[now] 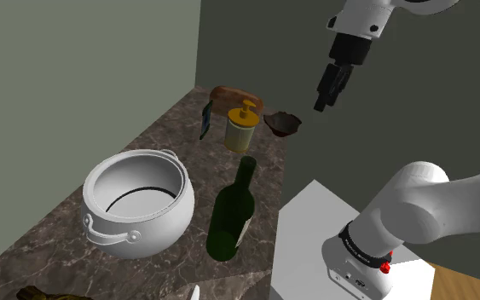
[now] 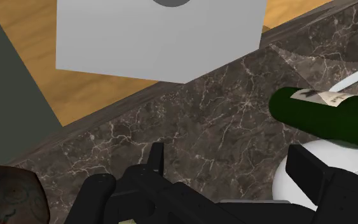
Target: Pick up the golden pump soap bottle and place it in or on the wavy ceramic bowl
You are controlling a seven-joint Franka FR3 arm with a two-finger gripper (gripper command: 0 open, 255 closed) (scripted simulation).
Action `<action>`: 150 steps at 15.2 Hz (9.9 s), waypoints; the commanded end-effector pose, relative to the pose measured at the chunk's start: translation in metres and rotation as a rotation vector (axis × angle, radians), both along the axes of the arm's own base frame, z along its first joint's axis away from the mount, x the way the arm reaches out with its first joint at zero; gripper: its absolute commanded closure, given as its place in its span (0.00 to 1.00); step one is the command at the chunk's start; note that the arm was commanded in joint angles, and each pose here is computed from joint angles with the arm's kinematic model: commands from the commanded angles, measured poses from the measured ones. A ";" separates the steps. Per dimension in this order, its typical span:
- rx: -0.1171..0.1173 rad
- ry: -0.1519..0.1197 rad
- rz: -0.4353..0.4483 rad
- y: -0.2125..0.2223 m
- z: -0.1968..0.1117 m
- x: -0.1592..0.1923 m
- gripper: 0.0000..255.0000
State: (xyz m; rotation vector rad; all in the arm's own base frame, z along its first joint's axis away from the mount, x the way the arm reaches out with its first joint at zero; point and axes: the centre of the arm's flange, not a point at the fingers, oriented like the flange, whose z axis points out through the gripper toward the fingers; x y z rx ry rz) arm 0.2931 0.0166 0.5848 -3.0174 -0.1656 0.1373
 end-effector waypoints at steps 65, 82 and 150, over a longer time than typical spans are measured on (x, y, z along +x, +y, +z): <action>-0.094 0.035 -0.001 -0.058 -0.114 0.292 1.00; -0.094 0.035 -0.001 -0.071 -0.028 0.290 1.00; -0.094 0.035 -0.001 -0.323 -0.052 0.258 0.00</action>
